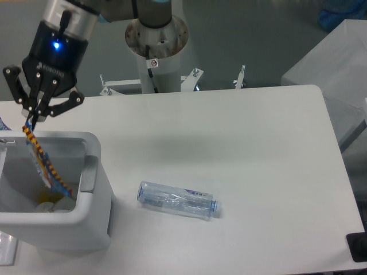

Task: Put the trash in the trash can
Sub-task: 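Lower the wrapper into the bin and open the gripper, then move the open gripper over the clear plastic bottle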

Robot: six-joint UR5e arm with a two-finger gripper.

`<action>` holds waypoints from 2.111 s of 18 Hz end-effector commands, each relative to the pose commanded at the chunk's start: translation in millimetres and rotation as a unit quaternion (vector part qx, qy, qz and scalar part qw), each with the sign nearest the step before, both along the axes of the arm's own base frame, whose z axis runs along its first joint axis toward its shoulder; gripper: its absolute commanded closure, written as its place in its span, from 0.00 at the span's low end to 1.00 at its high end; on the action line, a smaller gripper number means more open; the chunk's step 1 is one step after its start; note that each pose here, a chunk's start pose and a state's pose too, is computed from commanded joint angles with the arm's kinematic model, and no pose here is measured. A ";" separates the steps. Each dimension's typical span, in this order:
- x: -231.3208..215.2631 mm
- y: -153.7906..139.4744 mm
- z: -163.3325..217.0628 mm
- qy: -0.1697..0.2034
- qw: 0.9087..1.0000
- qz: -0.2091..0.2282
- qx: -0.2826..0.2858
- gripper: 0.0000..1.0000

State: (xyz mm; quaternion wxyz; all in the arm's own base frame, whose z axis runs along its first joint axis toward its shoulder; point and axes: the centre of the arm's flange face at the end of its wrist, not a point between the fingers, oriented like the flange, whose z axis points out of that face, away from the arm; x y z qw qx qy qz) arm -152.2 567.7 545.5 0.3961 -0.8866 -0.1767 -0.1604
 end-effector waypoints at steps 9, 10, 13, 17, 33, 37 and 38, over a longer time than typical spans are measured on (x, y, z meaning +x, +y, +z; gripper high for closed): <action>-14.7 23.3 -17.6 -0.002 1.000 -0.001 -0.007 0.70; -15.4 24.2 -19.5 -0.001 1.000 -0.002 -0.008 0.57; -15.8 23.6 -18.1 0.007 1.000 -0.003 -0.008 0.42; -18.0 22.1 -16.3 0.014 1.000 0.005 -0.010 0.32; -127.3 -23.4 -39.1 0.073 0.981 0.160 -0.080 0.15; -170.8 -47.3 -38.6 0.074 0.974 0.199 -0.084 0.00; -181.7 -52.7 -38.1 0.075 0.971 0.209 -0.085 0.00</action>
